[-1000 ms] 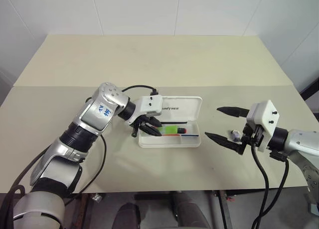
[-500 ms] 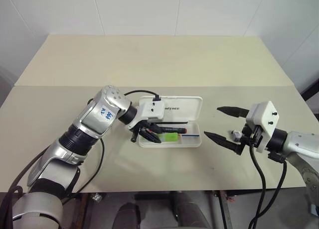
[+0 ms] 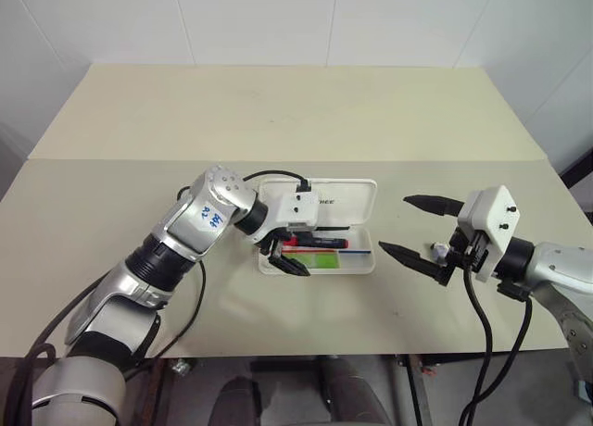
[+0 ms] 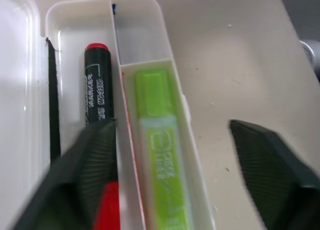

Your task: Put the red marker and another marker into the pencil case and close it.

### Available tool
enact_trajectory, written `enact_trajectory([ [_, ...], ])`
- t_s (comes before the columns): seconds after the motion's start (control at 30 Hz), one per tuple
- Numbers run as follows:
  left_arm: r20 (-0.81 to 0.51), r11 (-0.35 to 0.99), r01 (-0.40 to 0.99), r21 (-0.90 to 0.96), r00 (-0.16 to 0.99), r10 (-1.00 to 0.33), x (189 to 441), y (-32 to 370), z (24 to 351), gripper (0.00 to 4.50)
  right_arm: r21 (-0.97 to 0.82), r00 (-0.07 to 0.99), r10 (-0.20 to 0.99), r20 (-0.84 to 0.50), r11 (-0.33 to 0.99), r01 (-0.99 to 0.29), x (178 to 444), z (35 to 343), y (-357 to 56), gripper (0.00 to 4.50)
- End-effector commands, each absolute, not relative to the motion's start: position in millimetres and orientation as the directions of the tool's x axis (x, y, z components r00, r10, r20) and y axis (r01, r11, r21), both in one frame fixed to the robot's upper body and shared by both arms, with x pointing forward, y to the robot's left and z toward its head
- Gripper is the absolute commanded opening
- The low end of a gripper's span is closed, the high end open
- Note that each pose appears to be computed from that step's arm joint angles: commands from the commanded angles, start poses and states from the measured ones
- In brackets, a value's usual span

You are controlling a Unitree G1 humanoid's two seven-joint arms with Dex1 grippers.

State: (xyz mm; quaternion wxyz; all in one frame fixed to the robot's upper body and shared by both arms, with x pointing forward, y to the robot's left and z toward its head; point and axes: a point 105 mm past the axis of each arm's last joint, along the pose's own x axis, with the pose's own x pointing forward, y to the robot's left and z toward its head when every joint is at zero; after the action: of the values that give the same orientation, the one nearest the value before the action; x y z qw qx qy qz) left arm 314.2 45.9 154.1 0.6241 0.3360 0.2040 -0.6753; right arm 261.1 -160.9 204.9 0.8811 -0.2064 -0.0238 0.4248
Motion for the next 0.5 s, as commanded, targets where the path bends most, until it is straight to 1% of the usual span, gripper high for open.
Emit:
enact_trajectory([
  [0.03,-0.678,-0.150,0.969,0.198,0.025,-0.735,315,41,170,4.17,-0.413,0.634,0.766,-0.102,0.547,-0.728,259,215,-158,4.50],
  [0.07,-0.674,-0.151,0.968,0.200,0.024,-0.739,314,41,172,4.17,-0.412,0.634,0.767,-0.102,0.548,-0.728,259,215,-158,4.50],
  [0.1,-0.668,-0.153,0.967,0.206,0.025,-0.743,314,41,174,4.49,-0.411,0.634,0.766,-0.102,0.548,-0.728,259,215,-158,4.50],
  [0.2,-0.639,-0.168,0.956,0.240,0.025,-0.769,314,45,184,4.50,-0.396,0.649,0.747,-0.145,0.558,-0.730,262,210,-163,4.50],
  [0.27,-0.597,-0.119,0.956,0.270,0.069,-0.799,322,52,194,4.50,-0.396,0.657,0.727,-0.197,0.554,-0.732,262,204,-168,4.50],
  [0.33,-0.579,-0.110,0.951,0.288,0.082,-0.811,326,59,198,4.50,-0.392,0.675,0.700,-0.232,0.568,-0.723,263,202,-176,4.50],
  [0.37,-0.571,-0.124,0.945,0.304,0.077,-0.817,326,62,200,4.50,-0.402,0.696,0.671,-0.255,0.581,-0.708,265,200,-183,4.50],
  [0.43,-0.531,-0.173,0.933,0.317,0.023,-0.847,319,70,208,4.50,-0.401,0.744,0.580,-0.333,0.627,-0.668,271,193,-199,4.50],
  [0.5,-0.490,-0.189,0.931,0.312,-0.013,-0.872,315,79,216,4.50,-0.397,0.783,0.488,-0.385,0.679,-0.618,277,186,-214,4.50],
])
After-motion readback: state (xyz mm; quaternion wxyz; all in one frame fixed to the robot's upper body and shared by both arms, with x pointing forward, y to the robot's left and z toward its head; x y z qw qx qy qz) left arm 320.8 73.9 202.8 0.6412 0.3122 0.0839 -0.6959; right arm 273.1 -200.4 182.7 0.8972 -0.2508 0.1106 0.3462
